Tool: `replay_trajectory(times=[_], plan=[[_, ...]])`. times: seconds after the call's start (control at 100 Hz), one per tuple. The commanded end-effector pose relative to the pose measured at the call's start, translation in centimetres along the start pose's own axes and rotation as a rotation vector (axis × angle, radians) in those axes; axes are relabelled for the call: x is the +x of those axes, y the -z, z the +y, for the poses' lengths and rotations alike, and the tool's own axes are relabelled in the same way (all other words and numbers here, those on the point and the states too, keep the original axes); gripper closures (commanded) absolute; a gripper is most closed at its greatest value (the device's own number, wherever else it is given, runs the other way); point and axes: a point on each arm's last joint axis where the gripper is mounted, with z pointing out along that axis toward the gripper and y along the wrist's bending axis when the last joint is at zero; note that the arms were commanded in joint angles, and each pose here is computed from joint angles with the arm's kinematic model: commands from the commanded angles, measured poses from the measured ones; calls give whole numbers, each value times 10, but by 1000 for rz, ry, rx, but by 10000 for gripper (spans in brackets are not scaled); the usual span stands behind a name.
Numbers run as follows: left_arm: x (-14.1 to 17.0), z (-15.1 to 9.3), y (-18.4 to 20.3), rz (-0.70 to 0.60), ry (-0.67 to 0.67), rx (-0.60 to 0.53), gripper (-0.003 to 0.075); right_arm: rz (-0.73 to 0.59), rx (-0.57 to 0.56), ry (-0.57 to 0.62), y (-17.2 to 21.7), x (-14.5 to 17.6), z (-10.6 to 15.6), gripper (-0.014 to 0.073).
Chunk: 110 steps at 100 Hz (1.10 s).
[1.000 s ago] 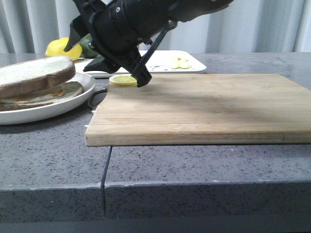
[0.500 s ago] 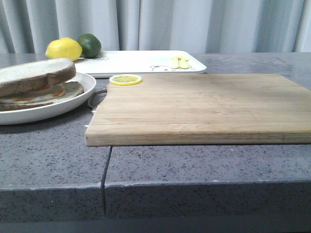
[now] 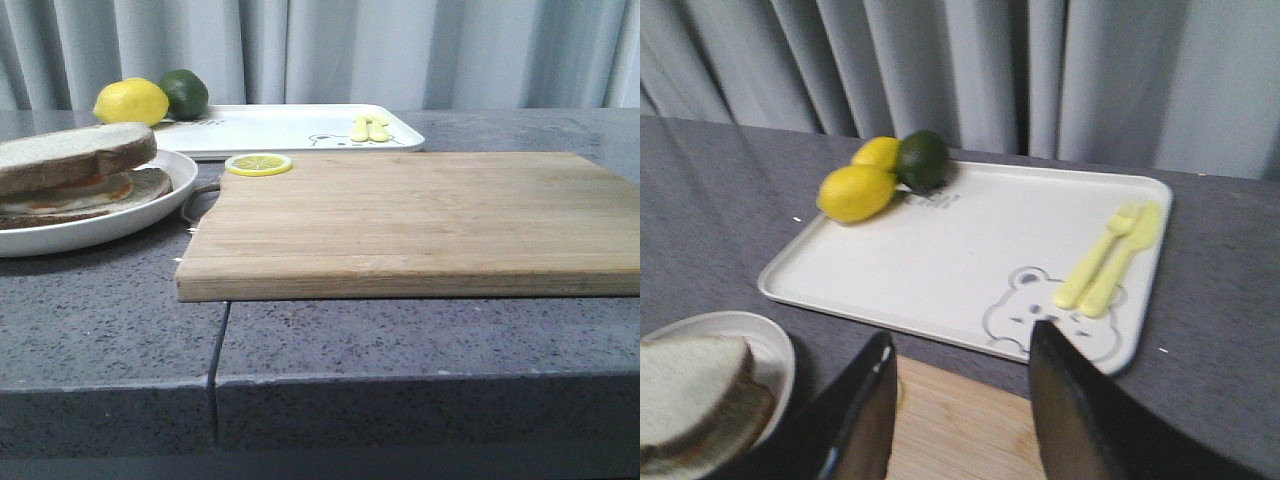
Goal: Place bread and move sandwich to tray
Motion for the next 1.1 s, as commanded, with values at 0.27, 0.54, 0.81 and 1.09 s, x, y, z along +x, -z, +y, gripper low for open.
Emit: replay_trajectory(times=[0.27,0.54,0.81,1.09], plan=[[-15,-3,3,-91,13,15,228,-205,187,210,89,43,-5,260],[-15,-3,3,-91,13,15,228,-317,240,397,138,81,-2,260],[-15,-3,3,-91,13,15,228,-311,235,435,154,96,1,260],[-15,-3,3,-91,13,15,228,-274,228,430,151,103,0,260]])
